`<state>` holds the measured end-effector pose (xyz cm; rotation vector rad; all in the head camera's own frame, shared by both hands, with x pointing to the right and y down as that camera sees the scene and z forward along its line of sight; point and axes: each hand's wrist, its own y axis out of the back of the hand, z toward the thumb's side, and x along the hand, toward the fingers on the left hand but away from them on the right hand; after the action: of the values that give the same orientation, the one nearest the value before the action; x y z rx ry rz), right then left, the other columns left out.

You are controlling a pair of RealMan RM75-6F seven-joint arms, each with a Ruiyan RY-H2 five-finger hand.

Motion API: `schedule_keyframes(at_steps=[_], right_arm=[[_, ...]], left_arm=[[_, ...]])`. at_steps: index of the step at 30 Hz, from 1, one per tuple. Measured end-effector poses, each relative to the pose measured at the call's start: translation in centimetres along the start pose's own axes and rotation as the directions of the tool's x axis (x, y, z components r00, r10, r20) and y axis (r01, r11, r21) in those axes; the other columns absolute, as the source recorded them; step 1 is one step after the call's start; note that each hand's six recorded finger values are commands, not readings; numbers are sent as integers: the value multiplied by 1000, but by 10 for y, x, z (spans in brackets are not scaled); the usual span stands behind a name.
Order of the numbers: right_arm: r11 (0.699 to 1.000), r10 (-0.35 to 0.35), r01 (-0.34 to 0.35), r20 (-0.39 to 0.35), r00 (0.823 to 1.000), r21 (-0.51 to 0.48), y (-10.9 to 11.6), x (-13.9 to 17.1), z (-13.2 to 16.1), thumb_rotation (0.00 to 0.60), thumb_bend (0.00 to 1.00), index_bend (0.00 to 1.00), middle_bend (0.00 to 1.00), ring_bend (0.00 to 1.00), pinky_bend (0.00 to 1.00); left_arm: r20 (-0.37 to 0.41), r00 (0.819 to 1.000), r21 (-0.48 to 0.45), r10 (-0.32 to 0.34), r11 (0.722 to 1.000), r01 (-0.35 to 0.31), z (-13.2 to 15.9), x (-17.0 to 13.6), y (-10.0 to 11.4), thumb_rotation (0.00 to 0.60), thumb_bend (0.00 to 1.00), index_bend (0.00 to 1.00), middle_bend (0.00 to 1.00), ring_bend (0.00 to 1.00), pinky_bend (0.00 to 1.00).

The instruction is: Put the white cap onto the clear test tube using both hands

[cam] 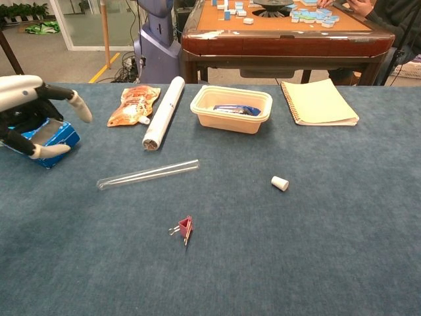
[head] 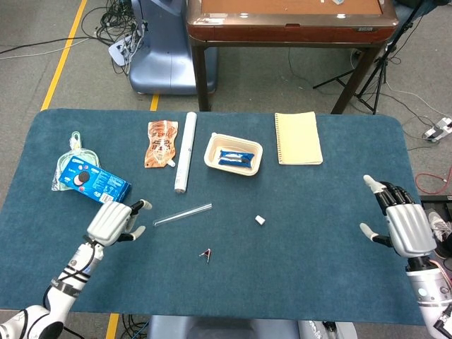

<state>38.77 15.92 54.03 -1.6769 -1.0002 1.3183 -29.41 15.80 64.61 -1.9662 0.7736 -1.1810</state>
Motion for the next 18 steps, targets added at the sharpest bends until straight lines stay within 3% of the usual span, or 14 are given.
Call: schedule_keyframes(at_steps=[10, 16, 18], right_arm=[[1000, 18, -18, 1, 1000, 4, -2, -2, -3, 600, 202, 67, 208, 164, 205], [1000, 25, -25, 3, 1000, 4, -2, -2, -6, 600, 202, 67, 213, 179, 205], [1000, 26, -26, 5, 1000, 4, -2, -2, -7, 600, 203, 67, 214, 179, 205]], left_arm=[[-4, 997, 40, -79, 996, 80, 28, 43, -25, 600, 255, 396, 971, 995, 1000], [-14, 993, 66, -115, 991, 116, 43, 64, -39, 494, 242, 422, 1000, 1000, 1000], [-19, 991, 77, -131, 988, 132, 48, 70, -44, 415, 237, 421, 1000, 1000, 1000]])
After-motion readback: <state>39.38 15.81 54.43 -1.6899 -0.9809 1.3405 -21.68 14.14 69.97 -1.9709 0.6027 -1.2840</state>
